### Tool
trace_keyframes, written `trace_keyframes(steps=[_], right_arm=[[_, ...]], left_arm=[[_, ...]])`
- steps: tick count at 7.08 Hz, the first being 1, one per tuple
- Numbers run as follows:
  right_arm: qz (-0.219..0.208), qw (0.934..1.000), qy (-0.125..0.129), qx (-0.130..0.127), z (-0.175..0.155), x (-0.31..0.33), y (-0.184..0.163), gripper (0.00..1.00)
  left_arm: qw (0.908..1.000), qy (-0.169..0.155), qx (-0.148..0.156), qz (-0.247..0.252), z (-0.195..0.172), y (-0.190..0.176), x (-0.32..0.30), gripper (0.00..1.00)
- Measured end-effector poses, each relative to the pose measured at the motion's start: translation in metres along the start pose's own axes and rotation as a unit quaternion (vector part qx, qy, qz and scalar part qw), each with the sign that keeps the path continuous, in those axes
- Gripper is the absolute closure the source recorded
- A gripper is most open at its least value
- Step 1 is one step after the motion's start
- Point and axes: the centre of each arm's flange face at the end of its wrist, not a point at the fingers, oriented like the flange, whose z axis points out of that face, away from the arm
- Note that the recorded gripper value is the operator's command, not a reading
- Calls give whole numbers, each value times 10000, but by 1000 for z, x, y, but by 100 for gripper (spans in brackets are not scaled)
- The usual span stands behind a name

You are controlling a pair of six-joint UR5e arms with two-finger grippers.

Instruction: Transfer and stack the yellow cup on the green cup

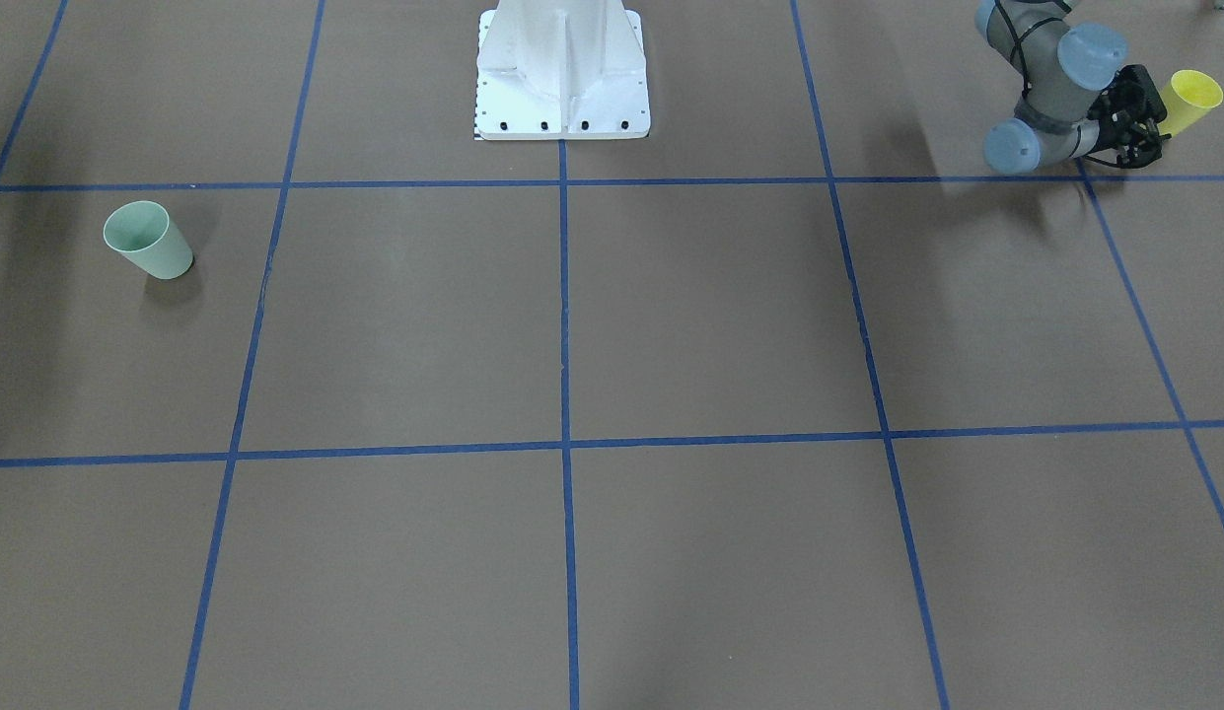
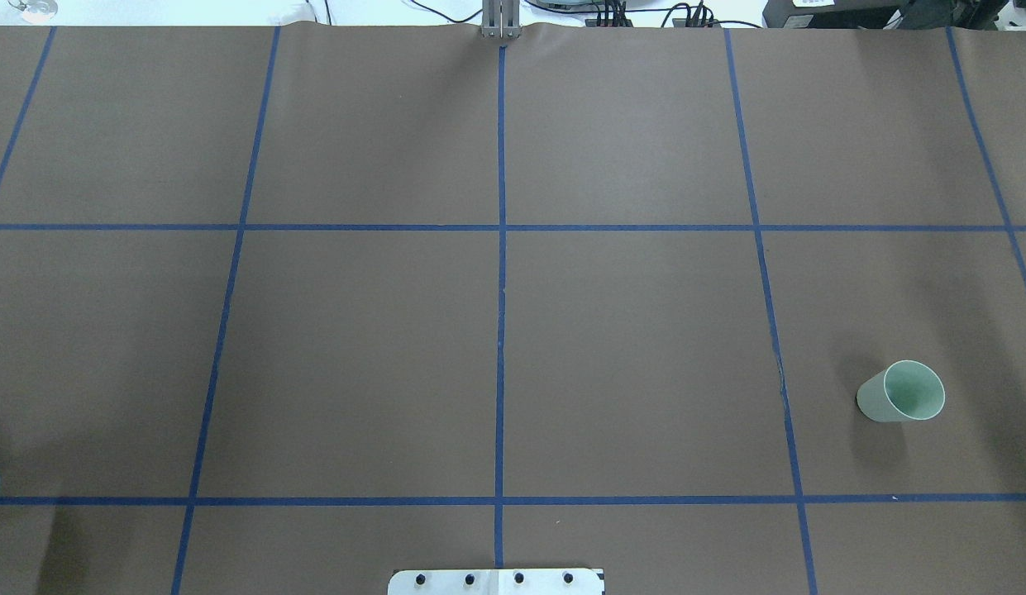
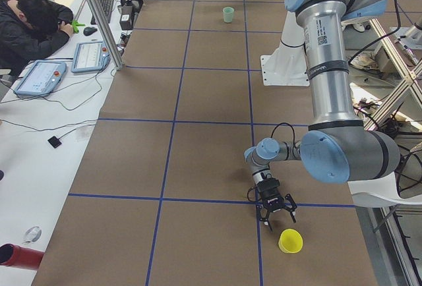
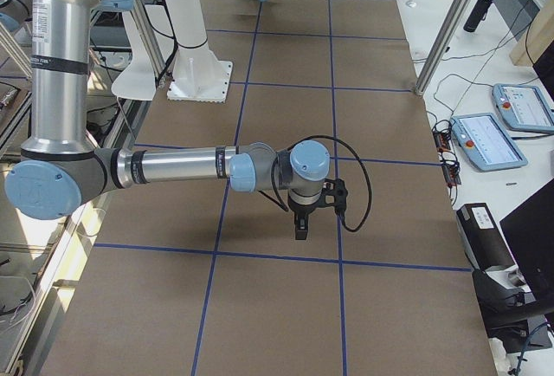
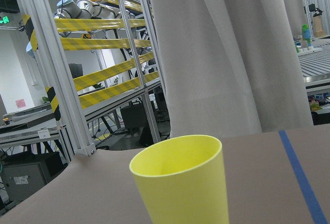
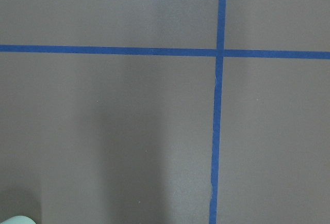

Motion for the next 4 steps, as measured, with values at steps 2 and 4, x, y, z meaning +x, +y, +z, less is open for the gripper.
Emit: trace_keyframes(steps=[2, 4], right_arm=[[2, 10000, 3, -1, 0, 0, 0, 0], [13, 10000, 6, -12, 1, 1, 0, 0]], left_arm=[[9999, -45, 123, -29, 20, 2, 5, 0], [9997, -82, 234, -52, 40, 3, 10, 0]])
